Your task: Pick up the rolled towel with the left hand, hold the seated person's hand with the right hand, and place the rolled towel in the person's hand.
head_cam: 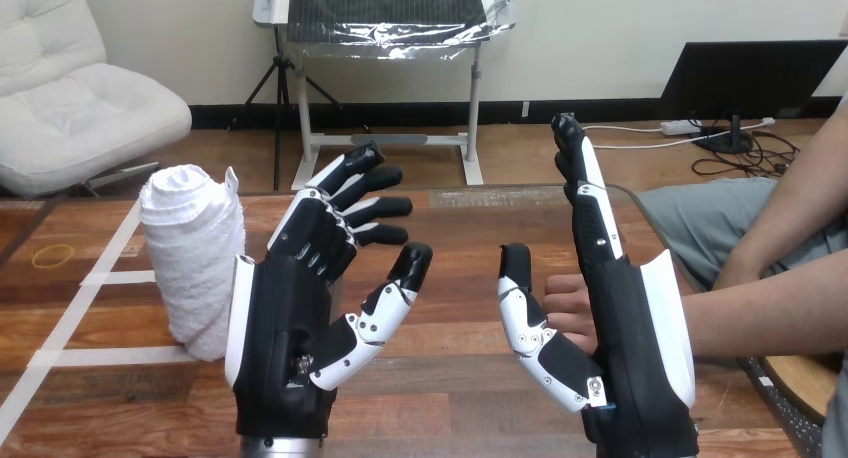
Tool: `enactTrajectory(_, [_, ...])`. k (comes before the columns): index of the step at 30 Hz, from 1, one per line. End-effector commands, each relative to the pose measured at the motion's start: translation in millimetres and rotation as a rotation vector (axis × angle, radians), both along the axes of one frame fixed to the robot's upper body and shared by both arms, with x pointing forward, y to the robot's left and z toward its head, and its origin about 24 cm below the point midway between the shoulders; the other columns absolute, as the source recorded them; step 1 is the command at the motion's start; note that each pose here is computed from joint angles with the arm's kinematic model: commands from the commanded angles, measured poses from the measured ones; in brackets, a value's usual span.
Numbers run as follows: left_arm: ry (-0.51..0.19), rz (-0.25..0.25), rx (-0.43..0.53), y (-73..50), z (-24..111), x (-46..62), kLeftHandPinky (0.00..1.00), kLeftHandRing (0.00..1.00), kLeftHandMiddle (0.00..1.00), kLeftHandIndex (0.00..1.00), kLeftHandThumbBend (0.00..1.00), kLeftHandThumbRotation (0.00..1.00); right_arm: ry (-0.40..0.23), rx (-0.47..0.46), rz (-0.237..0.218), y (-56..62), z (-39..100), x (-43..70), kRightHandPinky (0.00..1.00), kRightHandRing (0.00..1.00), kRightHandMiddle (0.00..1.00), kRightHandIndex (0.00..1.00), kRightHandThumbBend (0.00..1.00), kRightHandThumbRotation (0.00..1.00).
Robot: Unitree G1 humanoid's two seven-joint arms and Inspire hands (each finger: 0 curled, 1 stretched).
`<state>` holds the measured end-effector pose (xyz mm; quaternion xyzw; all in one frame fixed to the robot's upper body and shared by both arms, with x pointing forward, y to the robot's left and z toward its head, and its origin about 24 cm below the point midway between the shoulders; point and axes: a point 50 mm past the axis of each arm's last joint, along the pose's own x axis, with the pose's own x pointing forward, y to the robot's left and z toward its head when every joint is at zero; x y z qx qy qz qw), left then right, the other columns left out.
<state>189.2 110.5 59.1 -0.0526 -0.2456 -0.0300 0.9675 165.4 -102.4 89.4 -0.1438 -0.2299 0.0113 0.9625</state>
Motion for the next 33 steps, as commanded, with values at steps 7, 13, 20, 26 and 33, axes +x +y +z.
enactTrajectory(7, [-0.119,0.197,0.035,8.0,8.2,-13.6,0.64,0.77,0.85,0.82,0.58,0.02,-0.078,0.04,-0.013,-0.1,14.0,7.0,1.0,1.0,1.0,1.0,0.0,0.0])
enactTrajectory(13, [-0.158,0.262,0.057,14.4,9.8,-17.1,0.69,0.81,0.87,0.85,0.59,0.04,-0.075,0.034,-0.006,-0.1,13.1,6.9,1.0,1.0,1.0,1.0,0.0,0.0])
enactTrajectory(20, [-0.207,0.307,0.082,20.1,12.6,-20.7,0.73,0.83,0.87,0.86,0.59,0.05,-0.064,0.019,-0.01,-0.2,11.6,6.9,1.0,1.0,1.0,1.0,0.0,0.0])
enactTrajectory(26, [-0.237,0.355,0.111,24.6,15.6,-22.9,0.75,0.83,0.86,0.87,0.57,0.06,-0.06,0.024,-0.003,0.1,10.7,7.7,1.0,1.0,1.0,1.0,0.0,0.0])
enactTrajectory(33, [-0.264,0.395,0.112,29.5,16.3,-23.2,0.8,0.85,0.87,0.87,0.58,0.1,-0.057,0.028,0.003,0.7,9.9,9.2,1.0,1.0,1.0,1.0,0.0,0.0])
